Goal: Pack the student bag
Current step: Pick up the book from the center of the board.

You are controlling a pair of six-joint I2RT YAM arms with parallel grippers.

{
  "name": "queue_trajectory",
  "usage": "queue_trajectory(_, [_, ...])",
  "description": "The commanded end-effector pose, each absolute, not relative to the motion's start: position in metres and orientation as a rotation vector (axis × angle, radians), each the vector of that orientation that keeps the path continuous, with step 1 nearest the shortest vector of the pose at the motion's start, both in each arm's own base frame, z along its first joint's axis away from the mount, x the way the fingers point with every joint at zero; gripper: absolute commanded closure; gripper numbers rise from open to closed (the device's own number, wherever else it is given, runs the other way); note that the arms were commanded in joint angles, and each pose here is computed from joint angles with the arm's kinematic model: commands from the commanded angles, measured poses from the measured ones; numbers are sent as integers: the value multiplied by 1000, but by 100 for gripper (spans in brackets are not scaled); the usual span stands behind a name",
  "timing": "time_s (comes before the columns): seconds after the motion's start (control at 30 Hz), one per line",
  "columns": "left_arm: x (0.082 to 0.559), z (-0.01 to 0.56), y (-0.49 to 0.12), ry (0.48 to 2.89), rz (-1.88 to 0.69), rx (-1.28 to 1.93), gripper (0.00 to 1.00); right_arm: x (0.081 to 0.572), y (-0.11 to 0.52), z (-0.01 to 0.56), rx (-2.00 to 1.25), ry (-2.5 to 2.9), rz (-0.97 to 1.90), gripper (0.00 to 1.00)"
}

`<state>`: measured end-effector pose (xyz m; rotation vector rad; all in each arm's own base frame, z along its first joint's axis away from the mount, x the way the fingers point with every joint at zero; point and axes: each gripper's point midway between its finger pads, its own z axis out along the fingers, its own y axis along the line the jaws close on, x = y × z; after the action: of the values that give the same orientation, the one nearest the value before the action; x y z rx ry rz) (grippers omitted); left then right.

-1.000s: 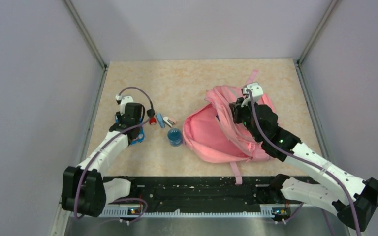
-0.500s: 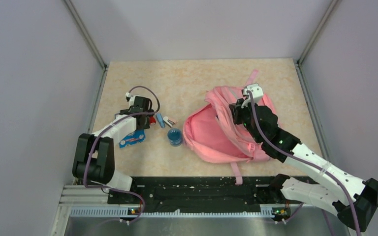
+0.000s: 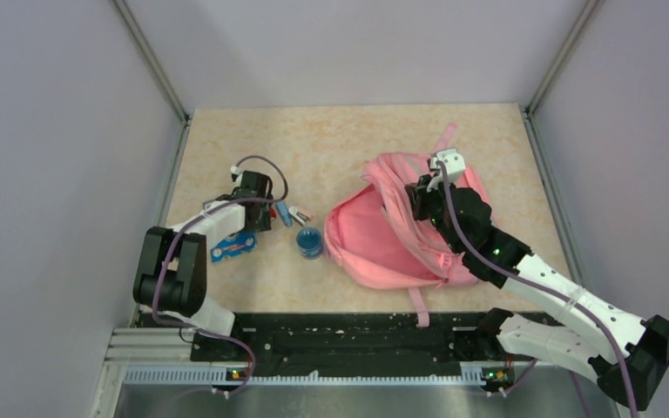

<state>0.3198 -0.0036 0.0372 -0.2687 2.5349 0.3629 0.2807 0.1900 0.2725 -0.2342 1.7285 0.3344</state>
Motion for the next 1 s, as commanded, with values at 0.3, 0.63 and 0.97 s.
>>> queue_trajectory(0.3, [325,29,10,2602,540,-307,40,286,182,292,-184,1665,306,100])
queue_trajectory(0.63, [324,32,9,2595,458,-325,91,285,178,294,-174,1658,300,100])
queue_trajectory(0.97, [324,97,9,2350,325,-426,100,284,174,297,-170,1658,281,100])
